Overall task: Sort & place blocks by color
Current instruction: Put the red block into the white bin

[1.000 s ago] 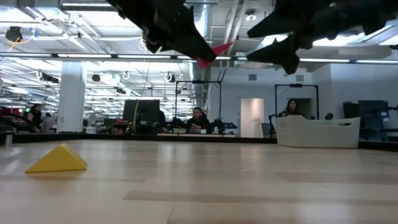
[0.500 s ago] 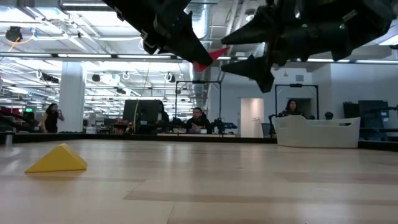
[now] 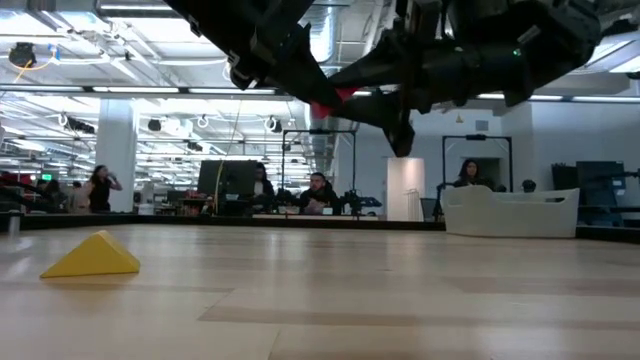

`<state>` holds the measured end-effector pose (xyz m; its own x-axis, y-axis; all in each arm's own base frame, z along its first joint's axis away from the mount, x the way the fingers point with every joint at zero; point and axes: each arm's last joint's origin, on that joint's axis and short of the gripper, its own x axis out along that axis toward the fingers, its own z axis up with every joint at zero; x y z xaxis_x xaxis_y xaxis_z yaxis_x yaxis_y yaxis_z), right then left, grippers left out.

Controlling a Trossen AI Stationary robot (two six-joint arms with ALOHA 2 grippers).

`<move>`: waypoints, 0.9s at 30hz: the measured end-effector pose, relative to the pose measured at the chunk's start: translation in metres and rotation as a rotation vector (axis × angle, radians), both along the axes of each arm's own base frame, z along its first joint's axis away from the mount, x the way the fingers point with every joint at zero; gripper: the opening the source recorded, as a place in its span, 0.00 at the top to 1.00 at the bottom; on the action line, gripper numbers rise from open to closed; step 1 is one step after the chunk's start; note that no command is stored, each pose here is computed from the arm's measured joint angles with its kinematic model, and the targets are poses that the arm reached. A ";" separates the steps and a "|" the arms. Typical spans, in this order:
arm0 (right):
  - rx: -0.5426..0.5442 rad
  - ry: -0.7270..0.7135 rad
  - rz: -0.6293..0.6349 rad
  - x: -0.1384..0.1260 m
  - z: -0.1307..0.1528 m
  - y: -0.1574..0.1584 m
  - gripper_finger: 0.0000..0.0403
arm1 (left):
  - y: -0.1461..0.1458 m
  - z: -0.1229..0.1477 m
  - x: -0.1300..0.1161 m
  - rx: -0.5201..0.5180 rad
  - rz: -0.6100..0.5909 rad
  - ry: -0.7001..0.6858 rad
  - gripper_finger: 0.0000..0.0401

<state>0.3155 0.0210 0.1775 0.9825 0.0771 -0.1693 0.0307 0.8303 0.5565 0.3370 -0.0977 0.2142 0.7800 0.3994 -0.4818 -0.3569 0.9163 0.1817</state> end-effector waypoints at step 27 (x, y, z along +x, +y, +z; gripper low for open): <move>-0.075 0.037 0.018 0.002 0.000 -0.004 0.88 | -0.001 -0.006 -0.007 -0.020 0.028 0.062 0.46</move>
<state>0.3174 0.0168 0.1777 0.9741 0.0800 -0.2113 0.0351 0.8702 0.4915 0.3305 -0.0988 0.2087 0.7370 0.4101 -0.5372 -0.3710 0.9099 0.1857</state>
